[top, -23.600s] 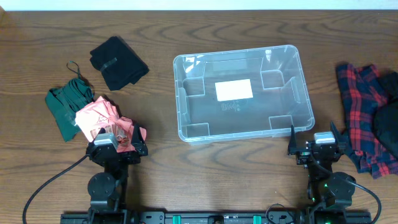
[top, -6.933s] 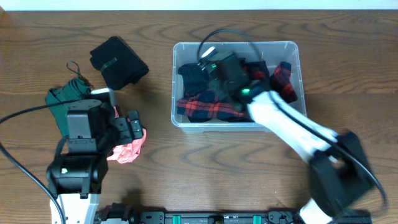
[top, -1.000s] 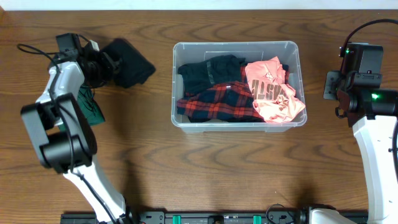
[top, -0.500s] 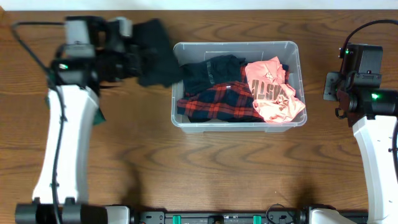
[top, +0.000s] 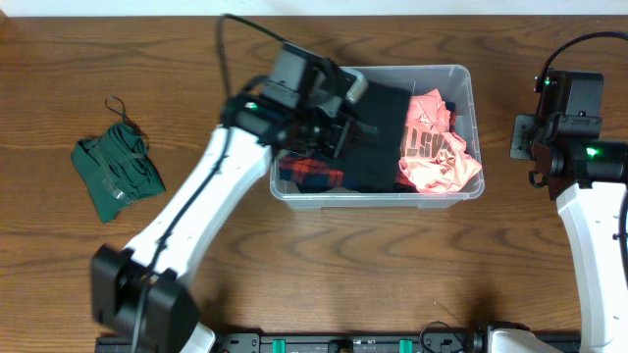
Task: Pack container
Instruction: 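Place the black garment into the bin's middle and release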
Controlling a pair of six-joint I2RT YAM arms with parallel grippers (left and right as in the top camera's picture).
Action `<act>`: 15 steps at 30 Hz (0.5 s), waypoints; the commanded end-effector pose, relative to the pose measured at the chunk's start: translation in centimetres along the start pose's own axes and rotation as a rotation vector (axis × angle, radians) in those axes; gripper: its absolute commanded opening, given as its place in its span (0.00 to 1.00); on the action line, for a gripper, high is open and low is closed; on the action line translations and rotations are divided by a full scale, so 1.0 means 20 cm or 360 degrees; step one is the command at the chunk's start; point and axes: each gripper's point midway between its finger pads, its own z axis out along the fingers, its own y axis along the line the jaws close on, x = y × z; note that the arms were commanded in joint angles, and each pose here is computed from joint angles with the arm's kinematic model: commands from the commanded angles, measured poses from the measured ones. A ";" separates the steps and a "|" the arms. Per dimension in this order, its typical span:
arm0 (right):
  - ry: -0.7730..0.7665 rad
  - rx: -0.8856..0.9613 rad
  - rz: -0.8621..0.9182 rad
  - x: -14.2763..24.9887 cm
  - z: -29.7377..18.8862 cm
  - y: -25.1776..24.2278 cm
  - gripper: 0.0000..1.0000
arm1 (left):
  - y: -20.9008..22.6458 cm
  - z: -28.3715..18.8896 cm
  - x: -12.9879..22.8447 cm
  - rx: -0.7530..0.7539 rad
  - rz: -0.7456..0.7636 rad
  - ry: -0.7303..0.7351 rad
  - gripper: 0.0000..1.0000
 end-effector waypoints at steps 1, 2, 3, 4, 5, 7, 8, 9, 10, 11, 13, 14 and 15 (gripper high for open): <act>0.0021 0.0016 0.0024 0.01 0.02 -0.02 0.40 | -0.07 0.11 0.03 0.0079 0.0050 0.0066 0.06; 0.0021 0.0016 0.0024 0.01 0.02 -0.02 0.40 | -0.06 0.15 0.05 0.0076 0.0049 0.0092 0.06; 0.0022 0.0016 0.0024 0.01 0.02 -0.02 0.39 | -0.05 0.18 0.06 0.0061 0.0046 0.0114 0.06; 0.0023 0.0016 0.0024 0.01 0.02 -0.02 0.40 | -0.03 0.20 0.07 0.0031 0.0041 0.0130 0.06; 0.0024 0.0016 0.0023 0.01 0.02 -0.02 0.40 | 0.01 0.22 0.09 -0.0021 0.0032 0.0148 0.17; 0.0026 0.0016 0.0022 0.02 0.02 -0.02 0.40 | 0.10 0.21 0.09 -0.0155 0.0023 0.0156 0.78; 0.0028 0.0016 0.0022 0.02 0.02 -0.02 0.40 | 0.17 0.19 0.08 -0.0271 0.0019 0.0146 0.96; 0.0030 0.0016 0.0021 0.02 0.02 -0.02 0.40 | 0.23 0.15 0.07 -0.0384 0.0012 0.0130 0.98; 0.0031 0.0016 0.0021 0.02 0.02 -0.02 0.39 | 0.30 0.10 0.05 -0.0498 0.0006 0.0101 0.98; 0.0031 0.0016 0.0021 0.02 0.02 -0.02 0.39 | 0.36 0.03 0.04 -0.0593 -0.0003 0.0069 0.98; 0.0031 0.0016 0.0021 0.02 0.02 -0.02 0.40 | 0.44 -0.13 -0.02 -0.0747 -0.0026 -0.0031 0.98; 0.0031 0.0016 0.0021 0.02 0.02 -0.02 0.40 | 0.46 -0.20 -0.04 -0.0792 -0.0034 -0.0073 0.98; 0.0031 0.0016 0.0021 0.02 0.02 -0.02 0.40 | 0.48 -0.30 -0.06 -0.0846 -0.0047 -0.0134 0.98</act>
